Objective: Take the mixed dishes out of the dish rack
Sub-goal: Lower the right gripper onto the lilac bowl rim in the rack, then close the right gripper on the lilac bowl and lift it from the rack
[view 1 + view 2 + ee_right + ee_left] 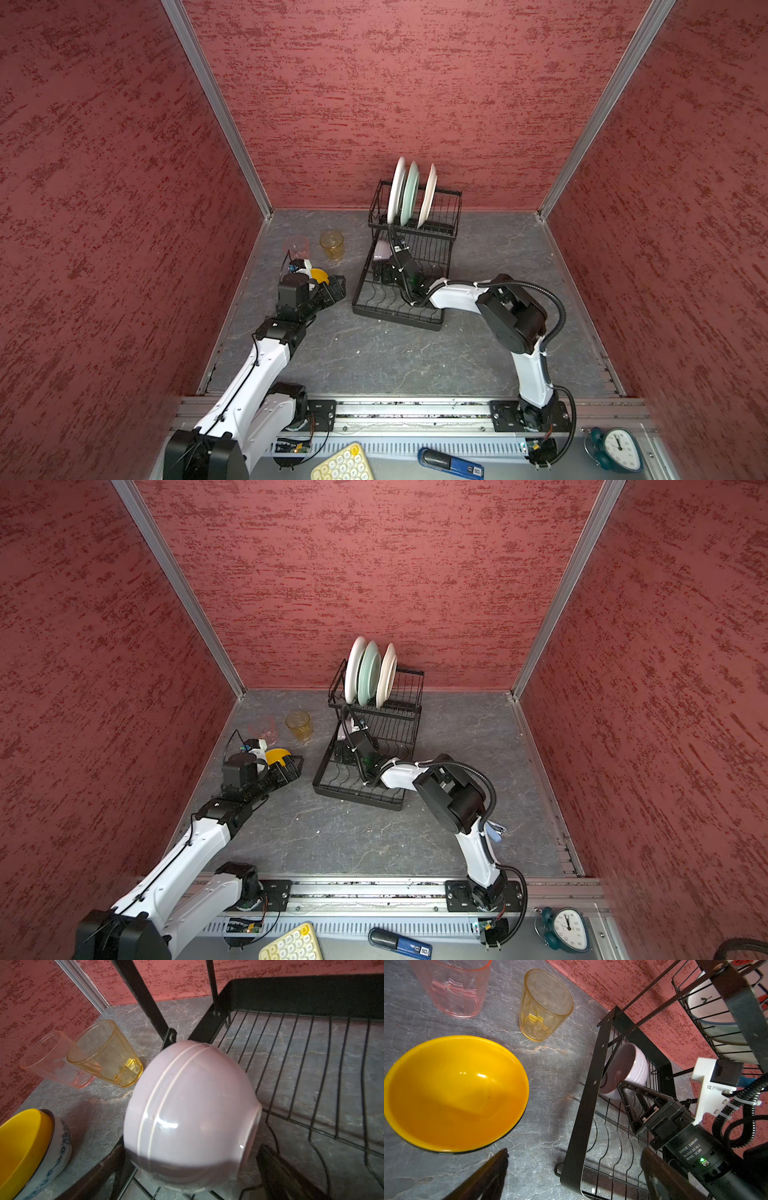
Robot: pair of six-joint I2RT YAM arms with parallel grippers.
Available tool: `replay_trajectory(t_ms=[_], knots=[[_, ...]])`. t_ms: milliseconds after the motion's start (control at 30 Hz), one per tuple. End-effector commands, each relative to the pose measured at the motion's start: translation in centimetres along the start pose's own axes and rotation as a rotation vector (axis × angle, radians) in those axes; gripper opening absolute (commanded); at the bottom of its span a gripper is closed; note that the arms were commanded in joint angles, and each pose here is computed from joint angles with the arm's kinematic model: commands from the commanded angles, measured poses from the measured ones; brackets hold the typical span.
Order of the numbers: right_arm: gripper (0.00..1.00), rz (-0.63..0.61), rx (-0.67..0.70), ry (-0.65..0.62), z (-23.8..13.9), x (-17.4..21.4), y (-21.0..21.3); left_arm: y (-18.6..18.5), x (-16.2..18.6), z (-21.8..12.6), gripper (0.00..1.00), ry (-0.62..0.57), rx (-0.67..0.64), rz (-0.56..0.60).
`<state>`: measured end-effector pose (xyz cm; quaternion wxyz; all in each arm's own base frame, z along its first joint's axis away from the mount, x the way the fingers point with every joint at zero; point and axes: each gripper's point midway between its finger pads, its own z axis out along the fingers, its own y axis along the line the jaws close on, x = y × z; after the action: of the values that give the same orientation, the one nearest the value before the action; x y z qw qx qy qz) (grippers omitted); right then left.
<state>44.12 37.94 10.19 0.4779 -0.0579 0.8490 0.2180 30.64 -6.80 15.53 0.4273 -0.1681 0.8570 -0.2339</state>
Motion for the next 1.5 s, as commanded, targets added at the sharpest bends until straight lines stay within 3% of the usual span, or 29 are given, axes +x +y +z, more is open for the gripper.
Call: replay_trajectory(t_ms=[0,400,933,1467], knots=[[0.99,-0.018,0.004,-0.018,0.7,-0.7,0.5,0.0,0.3,0.3,1.00,0.004,0.005,0.015],[0.97,-0.058,0.088,-0.006,1.9,-0.1,-0.6,0.1,0.3,0.3,1.00,0.007,0.001,0.014],[0.61,-0.059,0.087,-0.032,1.1,0.0,-0.6,0.2,0.2,0.5,1.00,0.006,-0.004,0.010],[0.49,-0.142,0.179,-0.078,-0.4,-0.8,-1.2,0.0,0.5,0.7,1.00,0.020,0.009,0.001]])
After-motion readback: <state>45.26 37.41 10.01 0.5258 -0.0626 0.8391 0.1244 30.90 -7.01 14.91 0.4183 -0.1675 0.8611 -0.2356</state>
